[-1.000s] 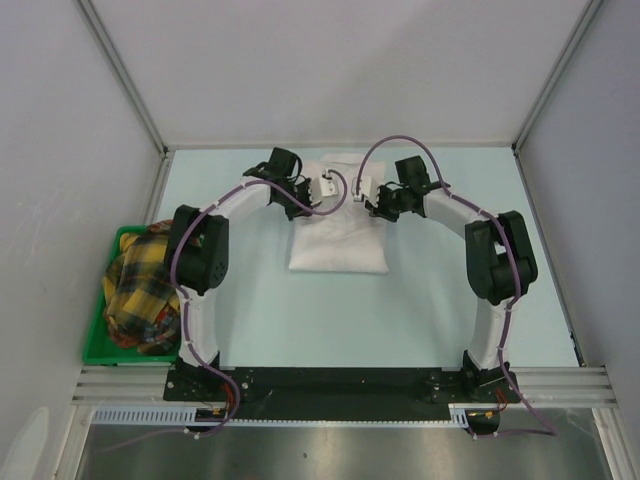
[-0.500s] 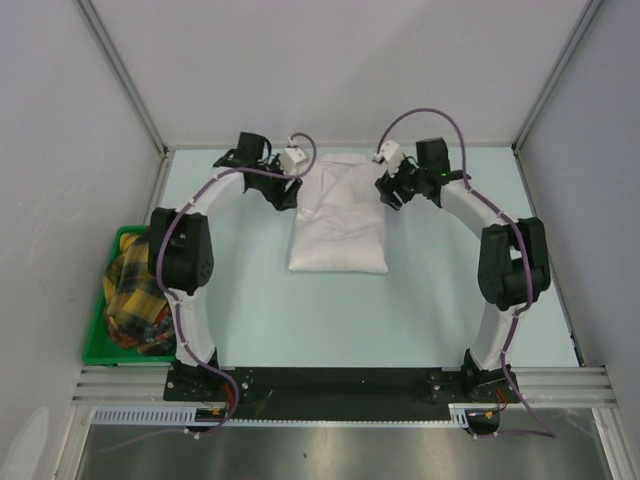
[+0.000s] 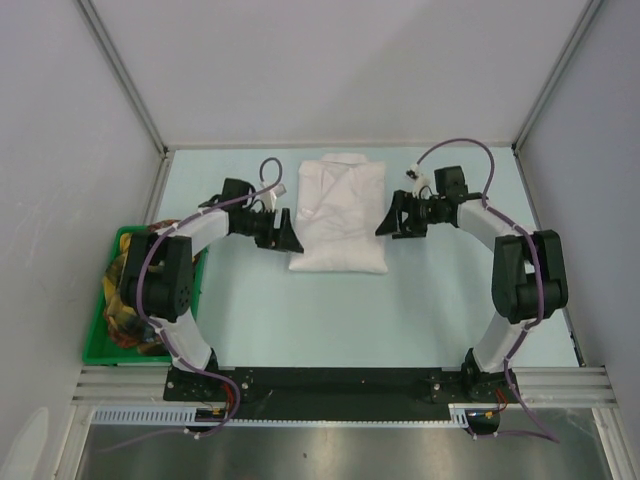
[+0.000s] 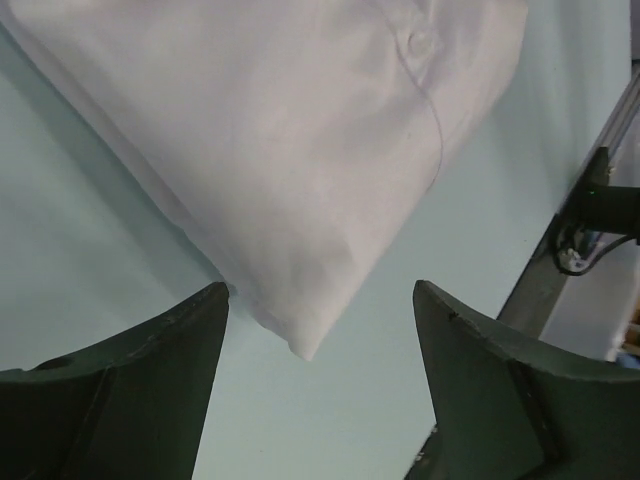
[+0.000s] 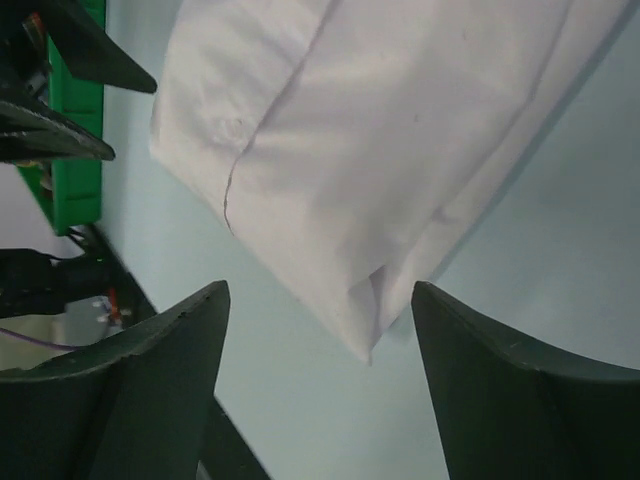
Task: Fold and stack the long sleeve shirts
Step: Fold the shirt
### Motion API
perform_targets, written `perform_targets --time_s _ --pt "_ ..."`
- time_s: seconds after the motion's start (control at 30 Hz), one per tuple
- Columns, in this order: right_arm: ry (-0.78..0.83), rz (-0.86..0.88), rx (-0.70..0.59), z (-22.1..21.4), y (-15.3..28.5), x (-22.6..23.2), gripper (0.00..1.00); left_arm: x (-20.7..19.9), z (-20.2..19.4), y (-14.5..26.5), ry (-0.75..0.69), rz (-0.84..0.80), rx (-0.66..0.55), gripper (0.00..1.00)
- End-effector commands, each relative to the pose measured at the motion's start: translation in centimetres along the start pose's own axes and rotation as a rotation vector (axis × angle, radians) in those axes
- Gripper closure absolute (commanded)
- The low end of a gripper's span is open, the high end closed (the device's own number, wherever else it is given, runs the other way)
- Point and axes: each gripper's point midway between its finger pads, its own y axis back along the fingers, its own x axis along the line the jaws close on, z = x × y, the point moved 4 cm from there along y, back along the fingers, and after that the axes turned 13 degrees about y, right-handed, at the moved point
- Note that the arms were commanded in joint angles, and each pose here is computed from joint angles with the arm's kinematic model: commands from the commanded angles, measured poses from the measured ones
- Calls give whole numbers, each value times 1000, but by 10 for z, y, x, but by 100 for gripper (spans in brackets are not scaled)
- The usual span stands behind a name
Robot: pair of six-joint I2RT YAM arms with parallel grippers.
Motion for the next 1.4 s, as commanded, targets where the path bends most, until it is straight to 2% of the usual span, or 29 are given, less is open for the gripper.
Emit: perform_targets --time_s 0.0,0.23,0.37,0.5,0.53,0.57,0.63,0.67,0.77,0.87,1.03,1.07,1.13,1.17,1.2,1.23,1.3,1.37 --pt "-220 87 -6 -11 -5 15 20 -15 -10 3 101 -86 -29 19" --pt "-306 99 56 -49 -21 17 20 -6 -29 -6 177 -108 7 19" --pt "-350 111 72 -62 -28 13 25 -6 -30 -12 205 -148 10 25" --pt "-375 113 73 -64 -30 10 46 -1 -34 -16 218 -150 22 39" --pt "-388 112 86 -66 -31 10 50 -1 -36 -17 227 -154 29 47" --pt "-400 112 101 -72 -32 10 58 1 -38 -18 232 -149 33 51" --pt "-424 95 127 -81 -34 7 68 8 -43 -22 270 -123 50 61" --pt "-437 88 143 -88 -35 6 76 13 -45 -24 283 -99 53 64" --pt "-458 58 174 -100 -39 -2 91 26 -52 -30 323 -44 75 71" --pt "-470 23 200 -109 -42 -11 100 35 -57 -34 333 -11 97 75" --pt "-477 10 218 -115 -45 -16 100 41 -57 -37 331 13 109 76" --pt "-472 11 215 -114 -44 -17 96 40 -56 -36 324 15 106 75" --pt "-442 15 207 -102 -35 -14 89 37 -56 -30 290 11 110 61" --pt "-411 20 202 -98 -29 -13 80 28 -51 -18 252 -10 84 55" --pt "-415 25 212 -96 -19 -8 72 18 -50 -8 210 -51 66 41" --pt "-381 51 171 -80 -6 2 59 11 -47 1 142 -67 37 34" --pt "-339 70 116 -66 14 9 43 -11 -47 27 13 -95 -33 19" --pt "-263 105 41 -46 31 28 25 -34 -52 36 -32 -179 -35 6"
